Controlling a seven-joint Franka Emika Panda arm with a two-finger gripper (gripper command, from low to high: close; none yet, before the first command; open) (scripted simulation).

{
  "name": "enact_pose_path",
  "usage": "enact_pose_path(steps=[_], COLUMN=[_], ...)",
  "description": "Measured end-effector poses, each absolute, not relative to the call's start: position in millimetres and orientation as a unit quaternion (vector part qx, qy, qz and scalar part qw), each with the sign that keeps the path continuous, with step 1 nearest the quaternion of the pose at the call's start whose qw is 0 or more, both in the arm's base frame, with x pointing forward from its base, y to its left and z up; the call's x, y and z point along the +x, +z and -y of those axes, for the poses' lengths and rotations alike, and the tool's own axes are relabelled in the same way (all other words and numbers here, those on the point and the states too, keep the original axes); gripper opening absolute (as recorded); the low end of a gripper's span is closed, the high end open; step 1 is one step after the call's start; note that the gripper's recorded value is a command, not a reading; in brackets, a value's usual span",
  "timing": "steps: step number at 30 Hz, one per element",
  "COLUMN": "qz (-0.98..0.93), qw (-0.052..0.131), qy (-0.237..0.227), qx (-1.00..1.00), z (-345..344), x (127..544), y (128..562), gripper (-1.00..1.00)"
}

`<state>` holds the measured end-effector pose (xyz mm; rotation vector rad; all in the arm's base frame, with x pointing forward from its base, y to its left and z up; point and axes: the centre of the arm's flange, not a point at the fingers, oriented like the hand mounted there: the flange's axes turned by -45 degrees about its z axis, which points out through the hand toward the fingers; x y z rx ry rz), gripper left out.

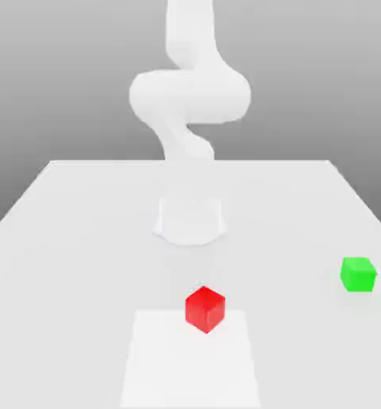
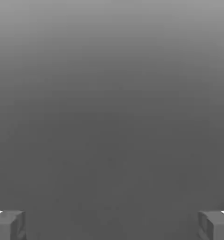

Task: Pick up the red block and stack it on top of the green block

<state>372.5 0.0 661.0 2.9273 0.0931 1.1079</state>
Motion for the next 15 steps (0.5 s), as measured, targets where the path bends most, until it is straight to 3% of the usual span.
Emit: enact_pose_path(steps=[8,15], qz=[-0.183,-0.338], qw=[0.021,0.011], qy=[0.212,0.068], qx=[0.96,0.939], z=[-11,-23], x=[414,367], y=[462,284], gripper=[0.0,0.0])
